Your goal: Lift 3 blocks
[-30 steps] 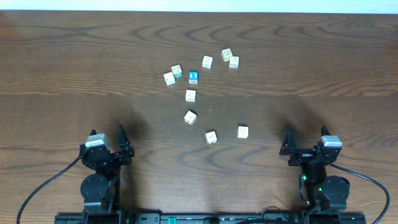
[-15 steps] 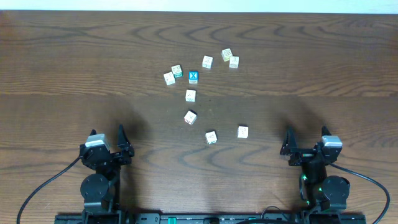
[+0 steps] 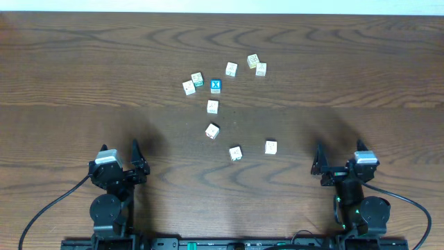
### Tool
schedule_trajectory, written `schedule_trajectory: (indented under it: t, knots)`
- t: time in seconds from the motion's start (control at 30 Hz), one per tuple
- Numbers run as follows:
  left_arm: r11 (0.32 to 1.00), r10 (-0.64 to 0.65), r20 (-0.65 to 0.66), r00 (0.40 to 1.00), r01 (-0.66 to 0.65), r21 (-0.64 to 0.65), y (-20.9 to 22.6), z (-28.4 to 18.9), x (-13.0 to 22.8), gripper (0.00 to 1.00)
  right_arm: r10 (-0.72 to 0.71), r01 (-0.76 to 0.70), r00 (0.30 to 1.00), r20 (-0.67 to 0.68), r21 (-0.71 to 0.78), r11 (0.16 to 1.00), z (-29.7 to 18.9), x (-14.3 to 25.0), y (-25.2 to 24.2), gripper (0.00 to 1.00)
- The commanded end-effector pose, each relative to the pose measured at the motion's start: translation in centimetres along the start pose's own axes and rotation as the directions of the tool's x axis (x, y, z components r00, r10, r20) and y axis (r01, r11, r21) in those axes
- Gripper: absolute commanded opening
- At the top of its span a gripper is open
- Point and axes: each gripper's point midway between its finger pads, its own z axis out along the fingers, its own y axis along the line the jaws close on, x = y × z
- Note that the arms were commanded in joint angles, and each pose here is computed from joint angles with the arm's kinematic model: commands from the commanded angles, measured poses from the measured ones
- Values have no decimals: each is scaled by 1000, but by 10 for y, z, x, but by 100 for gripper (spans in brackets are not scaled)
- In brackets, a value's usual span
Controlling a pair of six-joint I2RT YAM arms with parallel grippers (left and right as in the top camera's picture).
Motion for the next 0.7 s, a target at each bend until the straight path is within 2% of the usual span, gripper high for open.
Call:
schedule_trajectory:
  t: [0.0, 0.47, 0.67]
  knots:
    - [1000, 10, -44, 999, -11, -4, 2, 3, 19, 75, -43, 43, 999, -3, -43, 998, 0, 2, 9, 99]
    - [1000, 10, -44, 999, -11, -4, 2, 3, 19, 75, -42, 42, 999, -15, 36, 998, 1, 4, -5, 99]
    - [1000, 10, -45, 999, -11, -5, 3, 3, 19, 75, -40, 39, 999, -9, -112, 993, 0, 3, 20, 99]
